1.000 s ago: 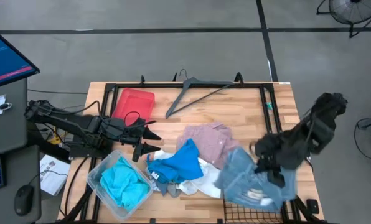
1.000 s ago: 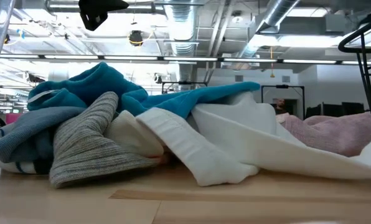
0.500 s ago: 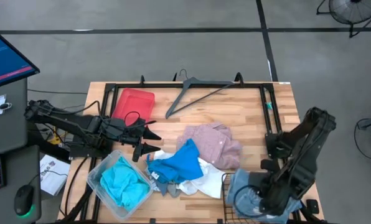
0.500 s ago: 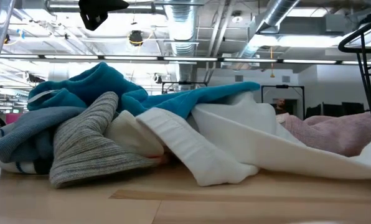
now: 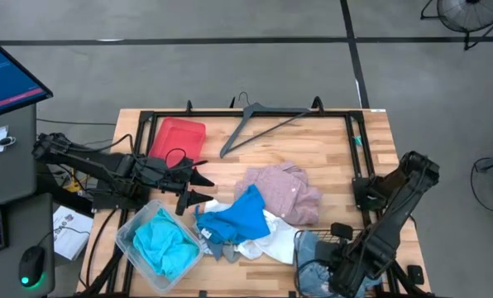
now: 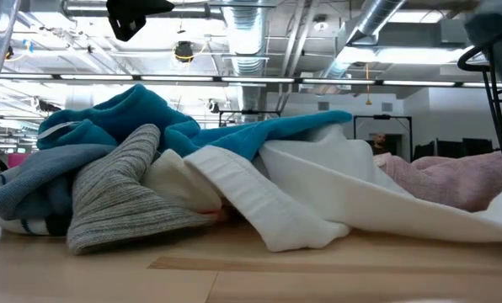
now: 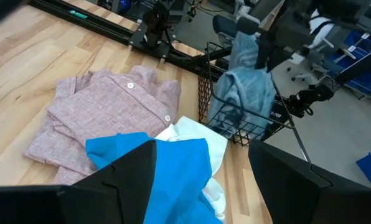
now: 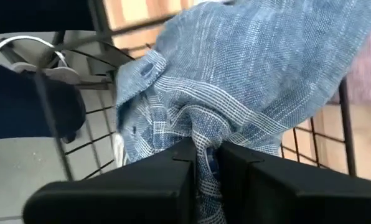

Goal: Pick & Place Cloths
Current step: Put the blue striped polo shirt into the black wire basket

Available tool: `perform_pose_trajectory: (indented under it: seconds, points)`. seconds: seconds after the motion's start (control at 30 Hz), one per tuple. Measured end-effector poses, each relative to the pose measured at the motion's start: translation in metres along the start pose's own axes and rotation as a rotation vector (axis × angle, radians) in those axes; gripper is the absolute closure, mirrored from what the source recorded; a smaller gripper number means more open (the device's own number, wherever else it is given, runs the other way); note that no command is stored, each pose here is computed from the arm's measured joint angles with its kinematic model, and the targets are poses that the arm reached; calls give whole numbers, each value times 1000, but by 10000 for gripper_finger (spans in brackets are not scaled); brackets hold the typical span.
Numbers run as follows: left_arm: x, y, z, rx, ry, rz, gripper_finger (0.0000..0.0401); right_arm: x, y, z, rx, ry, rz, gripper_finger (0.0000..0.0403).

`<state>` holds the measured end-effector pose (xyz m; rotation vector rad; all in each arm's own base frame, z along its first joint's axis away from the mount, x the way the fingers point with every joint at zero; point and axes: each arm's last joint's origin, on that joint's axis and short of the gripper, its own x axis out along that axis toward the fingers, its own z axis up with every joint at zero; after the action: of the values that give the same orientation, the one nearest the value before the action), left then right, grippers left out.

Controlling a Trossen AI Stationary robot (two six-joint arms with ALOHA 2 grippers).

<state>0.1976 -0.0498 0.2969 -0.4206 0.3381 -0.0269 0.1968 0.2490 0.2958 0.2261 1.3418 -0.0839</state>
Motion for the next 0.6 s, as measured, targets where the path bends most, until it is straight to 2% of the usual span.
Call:
perform_pose_trajectory:
  seconds: [0.27,0.6]
  points:
    - [0,0,0,0,0,0,160,33,-2,-12,52,6,61,375]
    - [0,0,0,0,-4,4,160,63,-13,-25,146,101,42,375]
